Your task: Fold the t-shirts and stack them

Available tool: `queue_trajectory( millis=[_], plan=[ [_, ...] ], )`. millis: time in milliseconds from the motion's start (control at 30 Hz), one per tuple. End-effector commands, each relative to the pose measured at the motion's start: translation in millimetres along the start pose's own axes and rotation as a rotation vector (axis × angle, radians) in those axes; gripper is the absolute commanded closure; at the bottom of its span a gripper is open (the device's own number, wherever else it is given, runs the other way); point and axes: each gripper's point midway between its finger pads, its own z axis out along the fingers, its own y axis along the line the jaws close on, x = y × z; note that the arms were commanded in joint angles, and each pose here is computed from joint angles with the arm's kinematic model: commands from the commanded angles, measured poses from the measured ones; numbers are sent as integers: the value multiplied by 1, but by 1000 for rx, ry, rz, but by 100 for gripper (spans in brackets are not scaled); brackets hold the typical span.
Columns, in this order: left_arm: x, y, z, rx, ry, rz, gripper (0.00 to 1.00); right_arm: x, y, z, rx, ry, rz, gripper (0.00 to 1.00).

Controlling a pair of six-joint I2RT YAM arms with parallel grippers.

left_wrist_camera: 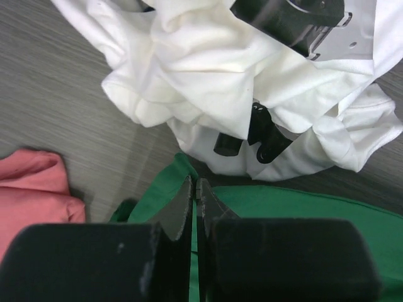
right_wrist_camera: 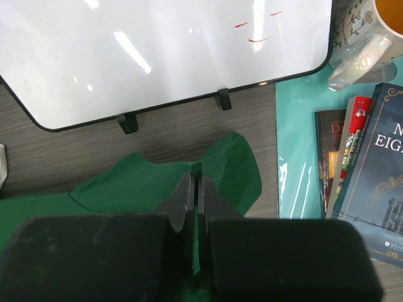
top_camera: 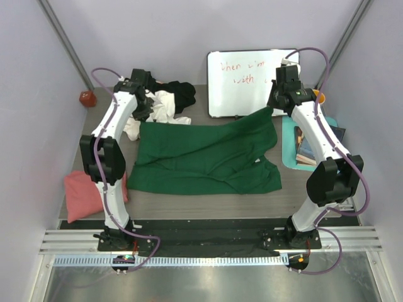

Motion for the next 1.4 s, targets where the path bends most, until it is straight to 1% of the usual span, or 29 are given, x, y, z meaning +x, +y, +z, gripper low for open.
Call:
queue_trajectory(
  millis=[0, 167, 200, 267, 400, 500, 600, 733, 867, 900, 1033, 1100, 1200, 1367],
  plan=[
    [-27, 18, -44, -31, -114, -23, 100, -35, -12, -24, 39, -138, 40, 99],
    [-52, 17, -68, -10, -200, -40, 100, -57, -13, -38, 26, -213, 63, 99],
    [-62, 16, -76, 0, -230, -49, 100, -62, -11, -42, 16, -235, 68, 99],
    [-69, 14, -81, 3, -248, -54, 100, -68, -9, -44, -1, -253, 69, 99],
    [-94, 4, -88, 28, -302, -61, 100, -77, -1, -38, -26, -275, 57, 99],
    [-105, -4, -90, 50, -322, -59, 100, -83, 9, -33, -68, -282, 50, 99],
    [-106, -10, -77, 55, -314, -43, 100, -82, 14, -19, -74, -264, 39, 99],
    [-95, -13, -49, 25, -261, -3, 100, -77, 19, -3, -76, -231, 28, 99],
    [-79, -7, -33, -14, -195, 32, 100, -73, 22, 1, -88, -206, 22, 99],
    [-78, -7, -32, -16, -194, 36, 100, -73, 23, 0, -93, -205, 22, 99],
    [-76, 2, -39, -28, -223, 38, 100, -79, 28, -10, -130, -221, 22, 99],
    [-84, 1, -43, -19, -261, 28, 100, -86, 28, -17, -136, -245, 27, 99],
    [-94, -6, -47, 11, -298, 15, 100, -97, 31, -22, -147, -271, 33, 99],
    [-113, -18, -53, 54, -347, -9, 100, -101, 33, -30, -171, -282, 35, 99]
  ],
)
